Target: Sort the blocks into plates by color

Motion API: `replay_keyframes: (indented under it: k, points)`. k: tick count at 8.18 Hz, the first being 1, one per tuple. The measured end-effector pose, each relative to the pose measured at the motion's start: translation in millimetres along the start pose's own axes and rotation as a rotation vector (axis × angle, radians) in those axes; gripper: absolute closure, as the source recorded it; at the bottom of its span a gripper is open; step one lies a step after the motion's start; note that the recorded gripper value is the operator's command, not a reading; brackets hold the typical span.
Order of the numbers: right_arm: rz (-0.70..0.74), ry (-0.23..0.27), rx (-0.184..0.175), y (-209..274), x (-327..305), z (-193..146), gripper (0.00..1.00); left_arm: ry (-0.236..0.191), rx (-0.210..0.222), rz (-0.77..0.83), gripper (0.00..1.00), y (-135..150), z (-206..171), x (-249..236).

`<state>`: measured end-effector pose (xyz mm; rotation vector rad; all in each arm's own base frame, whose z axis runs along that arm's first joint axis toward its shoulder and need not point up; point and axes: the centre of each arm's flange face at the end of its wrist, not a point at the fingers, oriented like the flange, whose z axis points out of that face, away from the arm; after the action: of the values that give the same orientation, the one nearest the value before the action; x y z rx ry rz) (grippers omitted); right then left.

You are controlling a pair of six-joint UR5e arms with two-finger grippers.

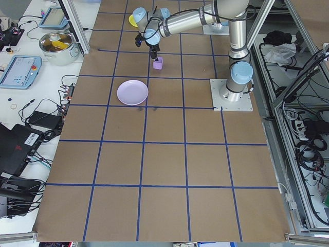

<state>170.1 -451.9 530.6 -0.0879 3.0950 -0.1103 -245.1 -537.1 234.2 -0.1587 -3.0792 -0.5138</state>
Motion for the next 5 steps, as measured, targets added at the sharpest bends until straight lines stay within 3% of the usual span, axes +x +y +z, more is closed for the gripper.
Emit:
replay_keyframes:
  k: [5]
  points:
    - [-0.003, 0.007, -0.014, 8.8, -0.3, -2.6, 0.00, -0.016, 0.006, 0.025, 0.00, -24.2, 37.6, 12.4]
